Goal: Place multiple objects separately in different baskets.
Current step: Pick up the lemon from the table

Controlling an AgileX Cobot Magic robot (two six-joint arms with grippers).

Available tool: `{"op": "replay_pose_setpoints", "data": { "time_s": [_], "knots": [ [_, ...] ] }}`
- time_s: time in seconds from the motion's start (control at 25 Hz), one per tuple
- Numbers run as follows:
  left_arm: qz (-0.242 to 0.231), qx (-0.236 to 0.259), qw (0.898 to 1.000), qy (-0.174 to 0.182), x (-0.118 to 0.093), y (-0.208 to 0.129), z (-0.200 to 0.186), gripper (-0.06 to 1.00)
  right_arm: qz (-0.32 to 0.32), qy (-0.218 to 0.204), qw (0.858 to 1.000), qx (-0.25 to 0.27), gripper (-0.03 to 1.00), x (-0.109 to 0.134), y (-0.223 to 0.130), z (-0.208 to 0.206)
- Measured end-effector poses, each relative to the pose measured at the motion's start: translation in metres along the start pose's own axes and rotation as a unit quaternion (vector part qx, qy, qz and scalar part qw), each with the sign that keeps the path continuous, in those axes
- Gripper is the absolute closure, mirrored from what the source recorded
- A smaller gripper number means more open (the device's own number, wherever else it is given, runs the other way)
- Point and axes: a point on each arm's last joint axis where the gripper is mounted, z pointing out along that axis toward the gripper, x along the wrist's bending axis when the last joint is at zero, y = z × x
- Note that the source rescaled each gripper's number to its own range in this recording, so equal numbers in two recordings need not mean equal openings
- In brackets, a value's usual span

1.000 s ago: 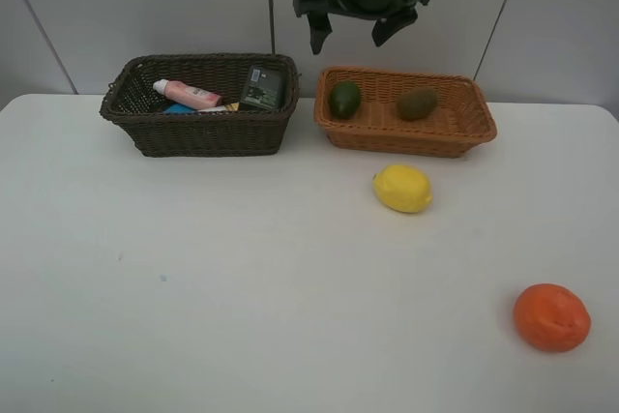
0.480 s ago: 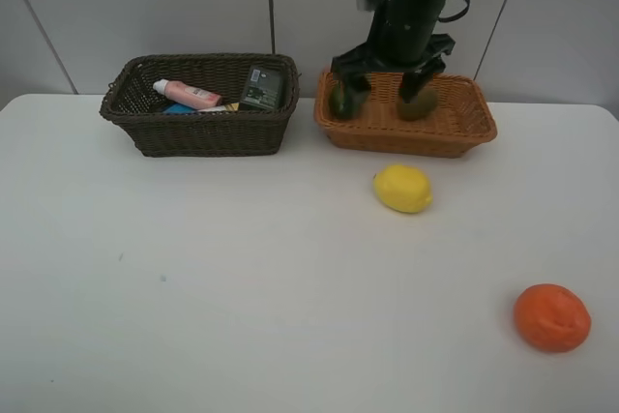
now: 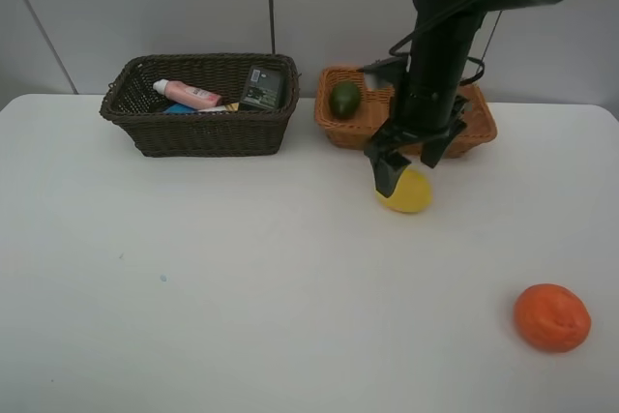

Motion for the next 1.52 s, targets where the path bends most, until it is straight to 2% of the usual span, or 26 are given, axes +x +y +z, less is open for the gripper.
{"op": "replay_pose_setpoints", "data": {
  "time_s": [0.32, 0.68, 0.92, 1.16, 1.44, 1.52],
  "knots": [
    [0.0, 0.0, 1.0, 0.0, 0.0, 0.0, 0.0, -0.05, -0.021, -0.024, 0.998, -0.059, -0.01, -0.003, 0.007, 0.011],
    [0.0, 0.0, 1.0, 0.0, 0.0, 0.0, 0.0, -0.05, 0.001, -0.025, 0.998, -0.059, -0.01, -0.022, -0.003, 0.029],
    [0.0, 0.0, 1.0, 0.0, 0.0, 0.0, 0.0, -0.05, 0.001, -0.029, 0.995, -0.091, -0.01, -0.02, -0.002, 0.039],
    [0.0, 0.0, 1.0, 0.0, 0.0, 0.0, 0.0, -0.05, -0.002, -0.024, 0.997, -0.077, -0.01, -0.019, -0.001, 0.061],
    [0.0, 0.0, 1.0, 0.0, 0.0, 0.0, 0.0, -0.05, -0.002, -0.025, 0.997, -0.079, -0.01, -0.02, 0.0, 0.063],
    [0.0, 0.0, 1.0, 0.0, 0.0, 0.0, 0.0, -0.05, -0.007, -0.023, 0.997, -0.073, 0.04, -0.019, -0.001, 0.063]
  ]
}}
